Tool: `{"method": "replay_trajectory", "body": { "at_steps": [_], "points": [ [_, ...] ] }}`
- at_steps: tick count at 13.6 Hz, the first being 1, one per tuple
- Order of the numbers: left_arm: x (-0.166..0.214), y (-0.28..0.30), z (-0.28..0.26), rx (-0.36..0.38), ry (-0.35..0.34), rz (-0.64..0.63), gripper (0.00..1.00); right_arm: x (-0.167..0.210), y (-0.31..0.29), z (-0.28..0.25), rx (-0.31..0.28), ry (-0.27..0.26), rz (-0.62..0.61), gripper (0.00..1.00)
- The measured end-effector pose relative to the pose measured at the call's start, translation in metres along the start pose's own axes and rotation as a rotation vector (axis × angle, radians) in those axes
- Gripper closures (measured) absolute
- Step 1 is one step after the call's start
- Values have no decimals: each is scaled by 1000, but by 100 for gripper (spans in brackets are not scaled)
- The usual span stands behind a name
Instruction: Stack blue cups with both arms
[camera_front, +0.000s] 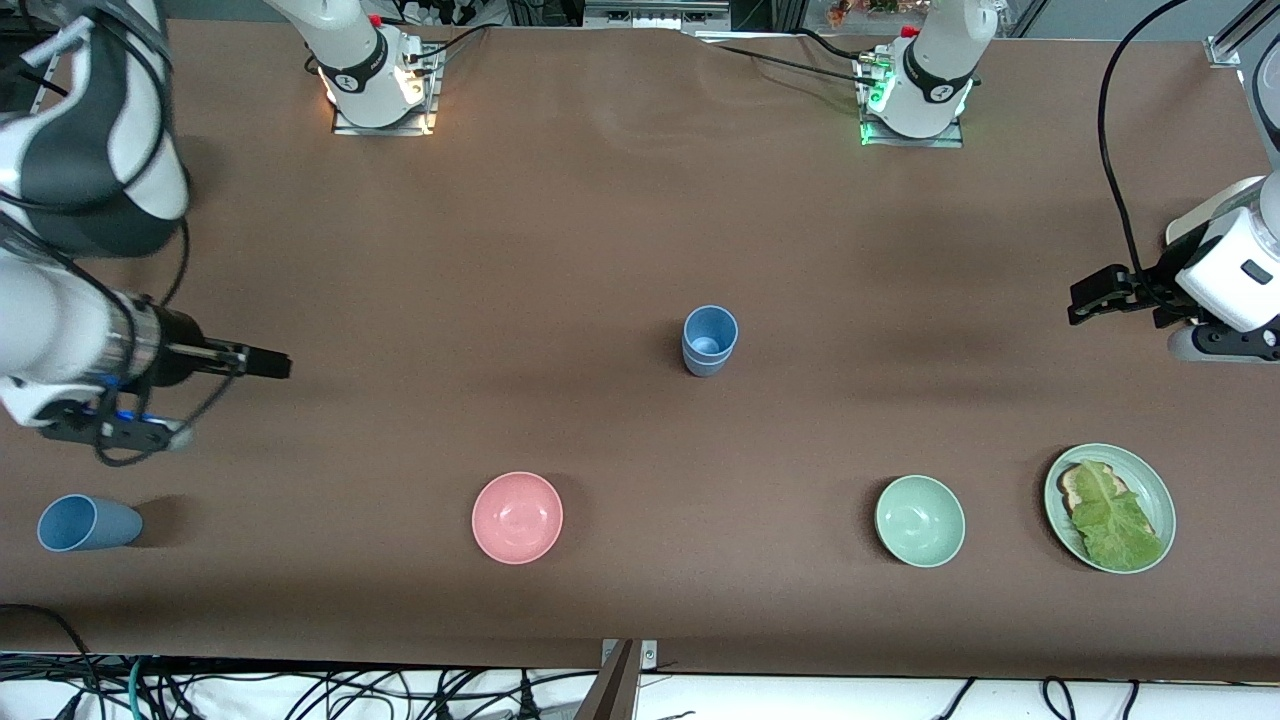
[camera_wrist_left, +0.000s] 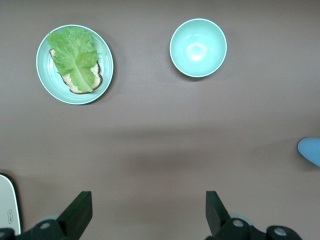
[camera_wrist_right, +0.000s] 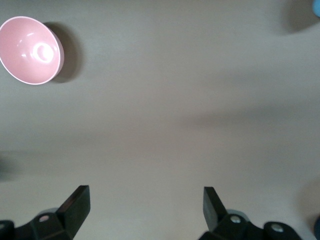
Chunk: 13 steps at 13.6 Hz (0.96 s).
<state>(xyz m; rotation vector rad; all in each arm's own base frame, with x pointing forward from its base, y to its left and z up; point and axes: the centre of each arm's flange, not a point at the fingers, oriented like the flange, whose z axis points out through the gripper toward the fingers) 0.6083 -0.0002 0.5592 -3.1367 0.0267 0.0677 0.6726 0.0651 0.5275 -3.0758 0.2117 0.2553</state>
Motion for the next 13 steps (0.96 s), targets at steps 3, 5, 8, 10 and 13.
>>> {"method": "replay_trajectory", "body": {
  "at_steps": [3,5,8,10,13],
  "points": [
    [0,0,1,0,-2,0,0,-41,24,-30,15,48,20,0],
    [1,0,1,0,-3,0,0,-63,32,-41,4,70,16,0],
    [1,-1,2,0,-3,-1,0,-78,26,-38,-20,63,-4,0],
    [1,-1,2,0,-4,-1,0,-85,26,-30,-25,45,-7,0],
    [1,-1,3,0,-6,-1,0,-86,27,-27,-26,40,-5,0]
  ]
}}
